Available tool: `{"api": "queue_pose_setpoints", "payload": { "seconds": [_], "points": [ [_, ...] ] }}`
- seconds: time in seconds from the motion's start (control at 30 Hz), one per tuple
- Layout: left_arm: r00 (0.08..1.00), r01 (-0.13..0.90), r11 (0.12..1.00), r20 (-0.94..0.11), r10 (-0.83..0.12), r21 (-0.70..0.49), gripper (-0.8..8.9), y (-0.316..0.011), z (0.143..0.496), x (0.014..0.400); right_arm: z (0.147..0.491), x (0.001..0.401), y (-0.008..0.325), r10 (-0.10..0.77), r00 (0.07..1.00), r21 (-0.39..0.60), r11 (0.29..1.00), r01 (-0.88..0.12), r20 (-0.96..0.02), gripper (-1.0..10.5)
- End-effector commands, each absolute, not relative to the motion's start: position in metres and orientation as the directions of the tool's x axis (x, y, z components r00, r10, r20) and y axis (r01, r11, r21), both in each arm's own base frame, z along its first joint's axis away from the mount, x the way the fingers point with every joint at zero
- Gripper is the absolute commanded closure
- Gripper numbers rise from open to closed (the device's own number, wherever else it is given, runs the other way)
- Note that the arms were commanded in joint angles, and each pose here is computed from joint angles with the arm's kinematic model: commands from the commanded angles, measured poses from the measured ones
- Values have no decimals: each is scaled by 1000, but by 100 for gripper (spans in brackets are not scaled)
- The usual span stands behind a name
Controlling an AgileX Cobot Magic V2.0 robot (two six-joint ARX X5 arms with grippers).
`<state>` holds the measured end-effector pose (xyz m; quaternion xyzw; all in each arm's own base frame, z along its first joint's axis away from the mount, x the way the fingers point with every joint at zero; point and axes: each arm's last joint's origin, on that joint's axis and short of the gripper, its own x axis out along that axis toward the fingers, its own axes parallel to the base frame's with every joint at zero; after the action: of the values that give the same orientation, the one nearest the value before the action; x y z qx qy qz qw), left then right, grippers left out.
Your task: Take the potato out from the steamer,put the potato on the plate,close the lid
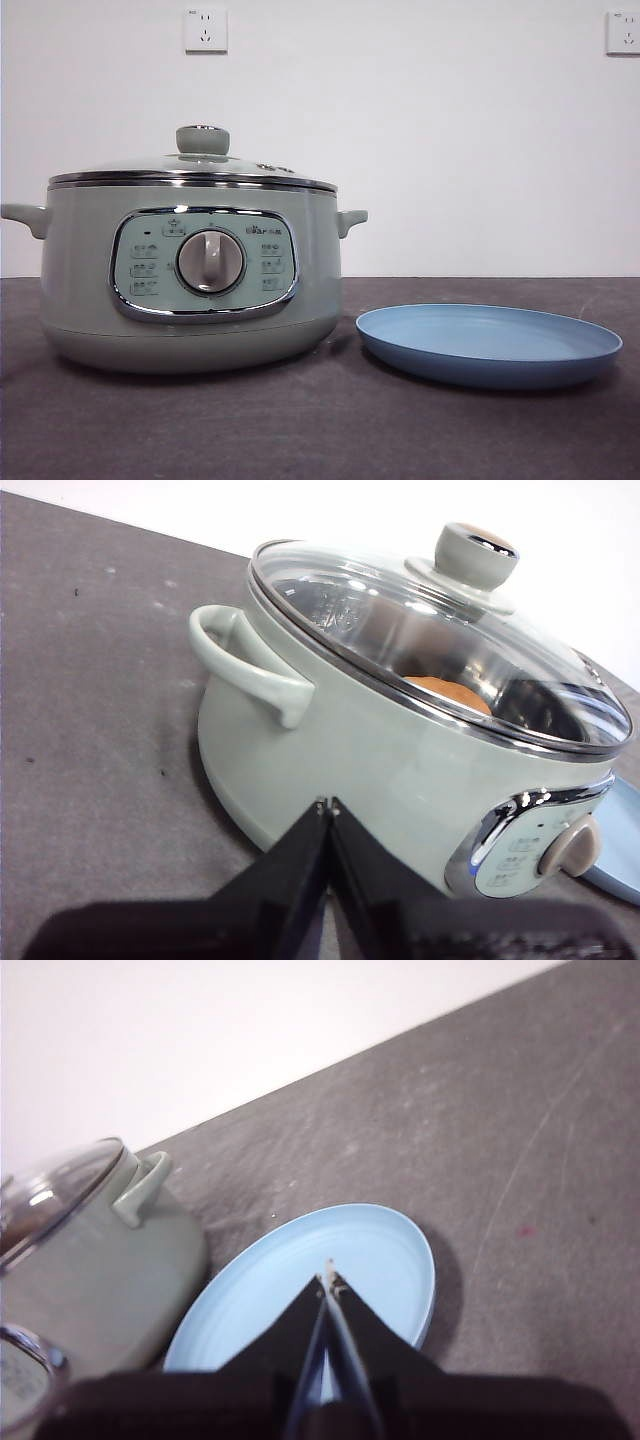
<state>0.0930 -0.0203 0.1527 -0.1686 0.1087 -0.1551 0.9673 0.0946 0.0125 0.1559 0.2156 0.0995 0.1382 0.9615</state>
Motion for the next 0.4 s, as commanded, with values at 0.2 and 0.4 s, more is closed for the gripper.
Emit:
{"api": "queue_pose_setpoints", "payload": {
  "seconds": [0.2,0.4],
  "points": [
    [940,283,887,-80,-333,-364,819,-19,205,84,218,92,12,311,949,456,853,-254,-52,958],
    [940,305,913,-68,-334,-269,819,-19,267,87,289,104,13,311,945,337,904,-262,-102,958]
  ]
}}
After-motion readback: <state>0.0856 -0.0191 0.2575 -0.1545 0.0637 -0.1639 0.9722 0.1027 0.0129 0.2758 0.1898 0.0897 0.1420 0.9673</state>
